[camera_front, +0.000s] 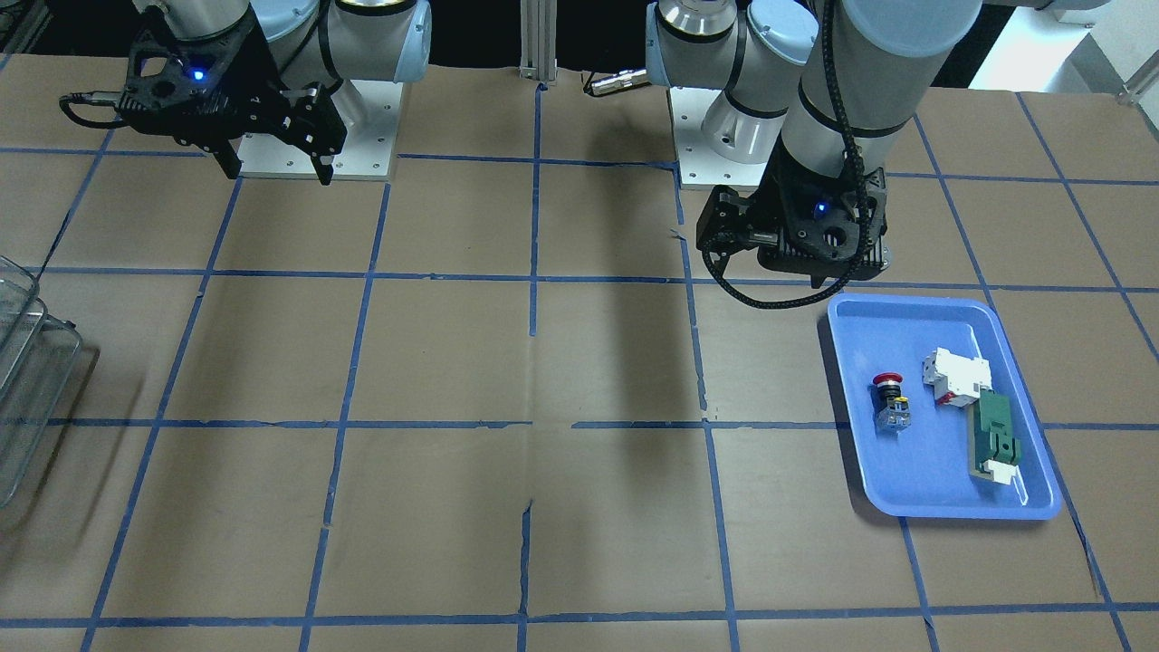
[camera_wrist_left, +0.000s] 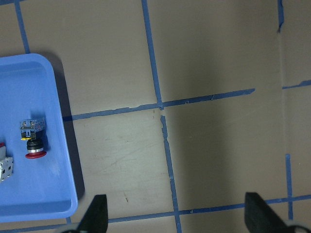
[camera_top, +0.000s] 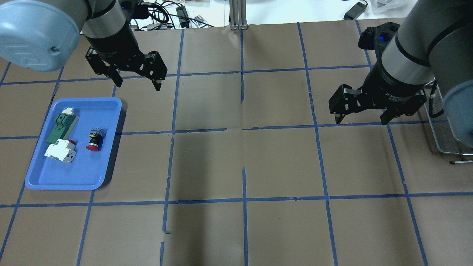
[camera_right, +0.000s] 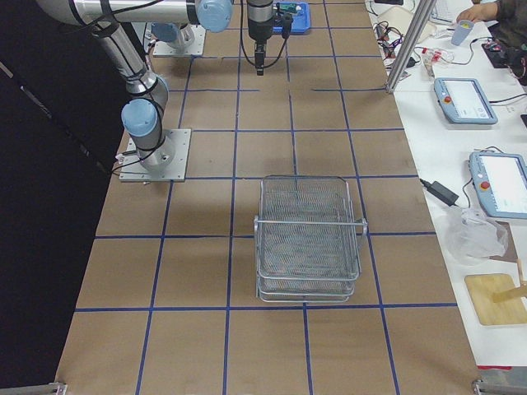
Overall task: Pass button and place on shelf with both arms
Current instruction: 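Move the left gripper down over the red push button in the blue tray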
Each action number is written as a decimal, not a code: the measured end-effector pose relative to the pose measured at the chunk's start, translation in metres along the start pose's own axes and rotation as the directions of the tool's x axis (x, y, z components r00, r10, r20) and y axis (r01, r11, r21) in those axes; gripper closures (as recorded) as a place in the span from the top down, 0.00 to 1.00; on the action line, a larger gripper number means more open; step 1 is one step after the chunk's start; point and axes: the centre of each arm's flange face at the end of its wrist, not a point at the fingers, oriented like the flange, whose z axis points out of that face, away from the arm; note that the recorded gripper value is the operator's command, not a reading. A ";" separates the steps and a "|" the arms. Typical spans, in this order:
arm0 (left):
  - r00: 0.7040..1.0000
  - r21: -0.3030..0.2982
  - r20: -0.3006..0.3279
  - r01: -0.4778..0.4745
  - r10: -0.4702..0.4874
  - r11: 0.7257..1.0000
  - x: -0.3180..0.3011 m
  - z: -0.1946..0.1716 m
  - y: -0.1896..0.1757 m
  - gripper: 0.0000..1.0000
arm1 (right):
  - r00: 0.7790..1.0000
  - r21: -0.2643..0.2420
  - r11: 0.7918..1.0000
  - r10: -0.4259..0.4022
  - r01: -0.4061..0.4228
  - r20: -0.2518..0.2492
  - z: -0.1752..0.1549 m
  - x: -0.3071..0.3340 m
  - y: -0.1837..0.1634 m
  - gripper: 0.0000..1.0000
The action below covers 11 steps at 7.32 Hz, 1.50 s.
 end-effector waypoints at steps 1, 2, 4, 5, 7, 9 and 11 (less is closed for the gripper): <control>1.000 -0.002 -0.001 0.002 -0.002 1.000 -0.001 0.001 0.000 1.00 | 1.000 -0.004 1.000 0.004 -0.004 -0.001 0.004 0.001 0.001 1.00; 1.000 -0.009 -0.003 0.011 -0.011 1.000 -0.007 0.004 0.000 1.00 | 1.000 -0.002 1.000 0.007 -0.007 -0.001 0.005 0.002 0.001 1.00; 0.998 -0.061 -0.009 0.065 -0.066 0.996 -0.050 0.032 -0.005 1.00 | 1.000 -0.013 1.000 0.010 -0.010 0.002 0.012 0.002 -0.003 1.00; 0.997 -0.073 -0.016 0.073 -0.075 0.995 -0.078 0.050 -0.008 1.00 | 1.000 -0.042 0.999 0.015 -0.015 0.003 0.026 0.002 -0.014 1.00; 0.999 -0.038 -0.017 0.039 -0.040 0.999 -0.125 0.095 -0.025 1.00 | 1.000 -0.052 0.999 0.013 -0.012 0.013 0.035 -0.004 -0.035 1.00; 1.000 -0.037 -0.020 0.007 -0.007 0.999 -0.185 0.143 -0.031 1.00 | 1.000 -0.045 0.999 0.007 -0.006 0.027 0.036 -0.010 -0.045 1.00; 0.998 -0.063 -0.038 -0.059 0.057 0.996 -0.217 0.178 -0.023 1.00 | 1.000 -0.058 0.998 0.007 -0.006 0.026 0.039 -0.009 -0.054 1.00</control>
